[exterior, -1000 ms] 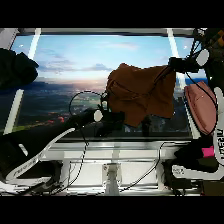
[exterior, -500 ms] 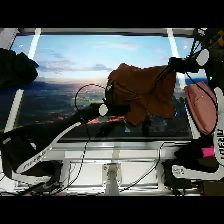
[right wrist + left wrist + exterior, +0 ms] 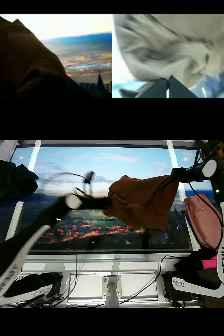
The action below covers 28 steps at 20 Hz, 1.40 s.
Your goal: Fold the clothes and pants, and hang the long-sleeved shirts on hangers.
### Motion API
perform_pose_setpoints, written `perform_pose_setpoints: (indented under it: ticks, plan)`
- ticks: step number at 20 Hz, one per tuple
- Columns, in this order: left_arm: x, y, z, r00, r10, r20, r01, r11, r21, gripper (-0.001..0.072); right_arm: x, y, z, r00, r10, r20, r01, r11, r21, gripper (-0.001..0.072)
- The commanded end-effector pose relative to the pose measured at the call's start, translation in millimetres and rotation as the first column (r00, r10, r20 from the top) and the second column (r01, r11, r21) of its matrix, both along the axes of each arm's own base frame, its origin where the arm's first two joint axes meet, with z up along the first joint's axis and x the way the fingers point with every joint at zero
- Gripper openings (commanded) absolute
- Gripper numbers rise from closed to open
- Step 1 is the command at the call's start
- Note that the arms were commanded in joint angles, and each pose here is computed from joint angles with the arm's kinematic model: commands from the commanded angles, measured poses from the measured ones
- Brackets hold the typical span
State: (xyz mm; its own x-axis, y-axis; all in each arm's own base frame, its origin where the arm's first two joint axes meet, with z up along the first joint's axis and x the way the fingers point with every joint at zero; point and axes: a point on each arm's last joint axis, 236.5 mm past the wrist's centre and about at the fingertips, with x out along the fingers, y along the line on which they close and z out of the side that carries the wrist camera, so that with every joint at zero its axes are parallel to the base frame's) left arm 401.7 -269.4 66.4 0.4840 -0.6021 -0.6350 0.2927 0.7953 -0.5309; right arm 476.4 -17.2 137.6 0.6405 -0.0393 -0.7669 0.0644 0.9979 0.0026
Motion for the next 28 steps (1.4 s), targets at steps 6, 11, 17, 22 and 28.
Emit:
perform_pose_setpoints:
  ticks: [6,11,17,22,28]
  plan:
    - [11,219,111,0.919,0.299,0.259,-0.332,0.939,0.094,0.0019,-50,50,15,0.967,0.243,-0.075,-0.237,0.968,0.088,0.0013]
    - [-14,289,85,0.916,0.337,0.215,-0.393,0.861,0.323,0.0019,-81,50,-33,0.929,0.277,-0.247,-0.257,0.96,0.112,0.0013]
    - [-36,304,57,0.943,0.313,0.108,-0.327,0.829,0.453,0.002,-119,75,-93,0.865,0.327,-0.381,-0.239,0.936,0.26,0.0014]
    - [-35,304,57,0.943,0.314,0.11,-0.329,0.829,0.452,0.0019,-122,104,-82,0.83,0.471,-0.3,-0.368,0.865,0.341,0.0014]
    - [-6,274,136,0.86,0.378,0.343,-0.45,0.879,0.158,0.0019,-128,113,-23,0.851,0.513,-0.115,-0.47,0.84,0.271,0.0014]
